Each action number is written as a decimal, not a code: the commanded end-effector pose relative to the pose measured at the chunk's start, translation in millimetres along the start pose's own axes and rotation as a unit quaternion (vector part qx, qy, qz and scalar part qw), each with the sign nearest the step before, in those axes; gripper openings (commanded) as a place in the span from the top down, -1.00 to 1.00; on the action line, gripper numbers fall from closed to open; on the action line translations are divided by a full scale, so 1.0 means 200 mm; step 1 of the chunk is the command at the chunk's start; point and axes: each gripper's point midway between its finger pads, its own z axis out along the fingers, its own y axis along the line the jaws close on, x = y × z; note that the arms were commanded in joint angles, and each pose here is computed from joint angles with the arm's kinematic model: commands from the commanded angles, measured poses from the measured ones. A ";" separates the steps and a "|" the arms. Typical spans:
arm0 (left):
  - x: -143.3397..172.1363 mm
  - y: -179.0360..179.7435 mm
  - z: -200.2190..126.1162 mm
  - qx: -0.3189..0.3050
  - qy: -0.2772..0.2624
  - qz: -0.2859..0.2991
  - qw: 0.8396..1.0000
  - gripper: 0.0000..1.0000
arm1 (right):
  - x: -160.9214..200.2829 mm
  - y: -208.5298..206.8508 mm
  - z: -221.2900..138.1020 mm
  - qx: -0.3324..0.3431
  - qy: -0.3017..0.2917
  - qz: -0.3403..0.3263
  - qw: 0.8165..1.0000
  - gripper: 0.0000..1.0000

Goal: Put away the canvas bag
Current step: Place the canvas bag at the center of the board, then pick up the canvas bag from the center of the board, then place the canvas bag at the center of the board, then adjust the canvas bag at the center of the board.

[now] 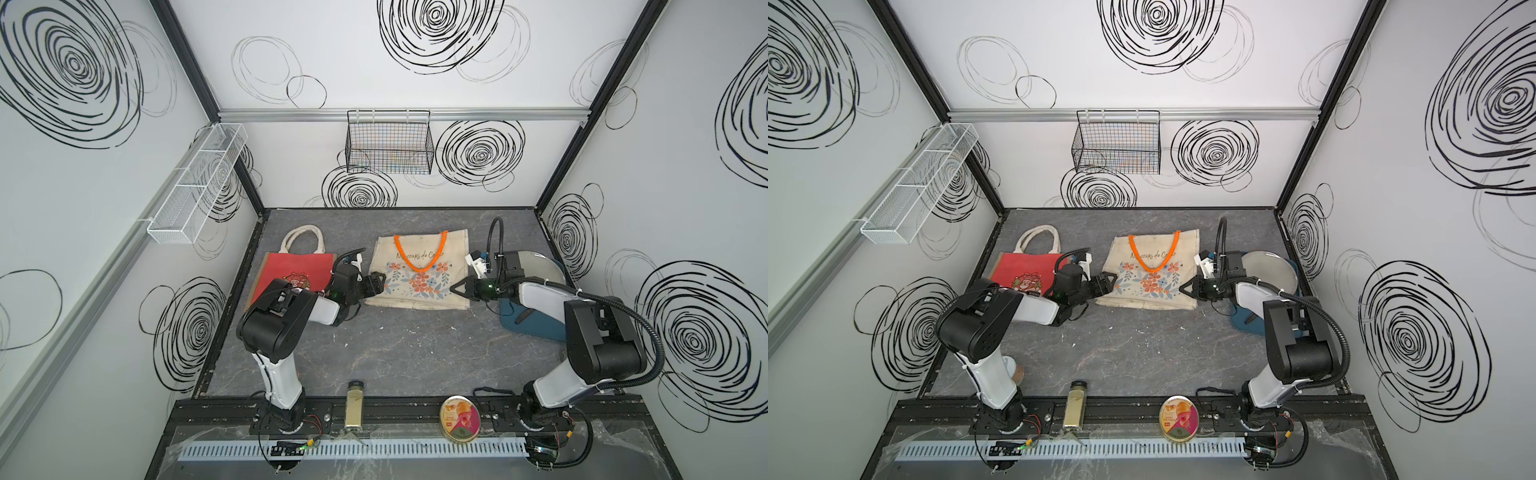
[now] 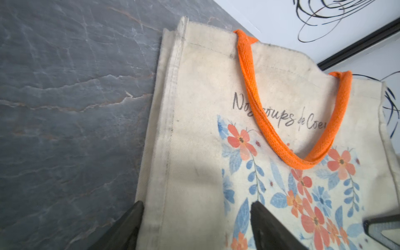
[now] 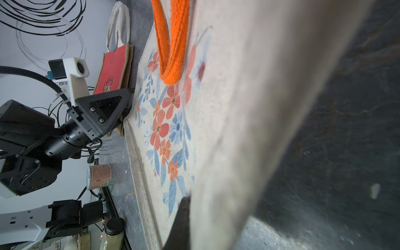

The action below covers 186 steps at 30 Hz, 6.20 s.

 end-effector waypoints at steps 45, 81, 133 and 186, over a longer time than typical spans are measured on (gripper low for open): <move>0.05 -0.09 -0.54 -0.206 -0.026 -0.021 0.978 0.76 | 0.37 -0.15 0.04 0.200 0.130 0.109 0.965 0.36; 0.12 -0.07 -0.14 -0.068 -0.001 -0.039 0.997 -0.26 | 0.12 -0.22 0.19 0.129 0.054 0.050 0.989 0.05; -0.42 -0.26 -0.65 -0.272 -0.164 0.087 0.944 -0.65 | 0.24 -0.25 0.12 0.263 0.106 0.066 0.957 1.00; -0.56 -0.68 -0.01 -0.071 -0.189 -0.033 0.979 -0.61 | 0.22 -0.20 0.09 0.263 0.047 0.027 0.963 0.38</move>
